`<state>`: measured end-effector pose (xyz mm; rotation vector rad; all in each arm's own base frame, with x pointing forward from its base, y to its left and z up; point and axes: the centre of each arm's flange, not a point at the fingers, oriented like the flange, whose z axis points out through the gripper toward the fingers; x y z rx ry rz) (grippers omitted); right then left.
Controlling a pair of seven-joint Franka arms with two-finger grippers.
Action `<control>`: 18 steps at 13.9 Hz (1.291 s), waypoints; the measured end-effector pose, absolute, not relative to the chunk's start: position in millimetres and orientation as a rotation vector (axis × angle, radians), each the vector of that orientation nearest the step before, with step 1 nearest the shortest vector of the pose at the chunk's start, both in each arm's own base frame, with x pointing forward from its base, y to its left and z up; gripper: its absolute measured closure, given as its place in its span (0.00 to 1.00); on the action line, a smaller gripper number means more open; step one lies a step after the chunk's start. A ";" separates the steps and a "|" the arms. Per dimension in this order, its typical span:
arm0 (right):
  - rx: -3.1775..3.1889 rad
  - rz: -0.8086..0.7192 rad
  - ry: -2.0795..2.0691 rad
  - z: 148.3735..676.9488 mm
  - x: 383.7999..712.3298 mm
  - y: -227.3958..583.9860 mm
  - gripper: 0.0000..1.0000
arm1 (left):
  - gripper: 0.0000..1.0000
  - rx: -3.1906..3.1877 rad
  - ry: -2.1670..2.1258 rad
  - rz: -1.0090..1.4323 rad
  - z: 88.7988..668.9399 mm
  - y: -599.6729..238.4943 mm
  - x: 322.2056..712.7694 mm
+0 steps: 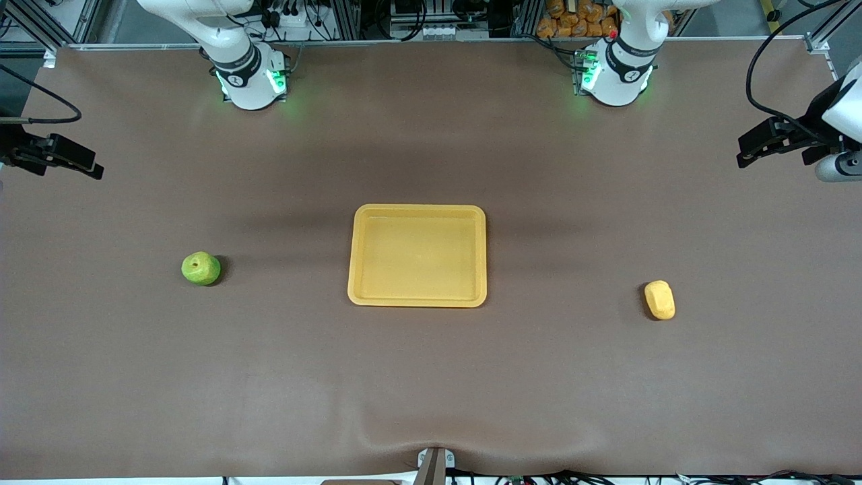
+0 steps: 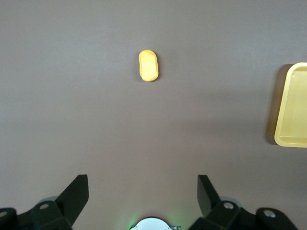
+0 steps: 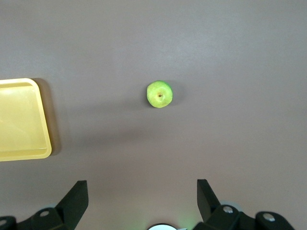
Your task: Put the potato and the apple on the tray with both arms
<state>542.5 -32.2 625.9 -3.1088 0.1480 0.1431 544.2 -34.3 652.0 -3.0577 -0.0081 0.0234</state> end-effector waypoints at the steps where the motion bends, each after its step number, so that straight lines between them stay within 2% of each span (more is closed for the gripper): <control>1: -3.109 0.142 0.148 626.0 542.5 -32.3 0.00 | 0.00 -3.058 -0.010 0.023 652.1 -33.7 544.2; 18: -3.110 0.137 0.161 617.4 549.8 -36.7 0.00 | 0.00 -3.057 0.013 0.045 648.0 -30.6 544.5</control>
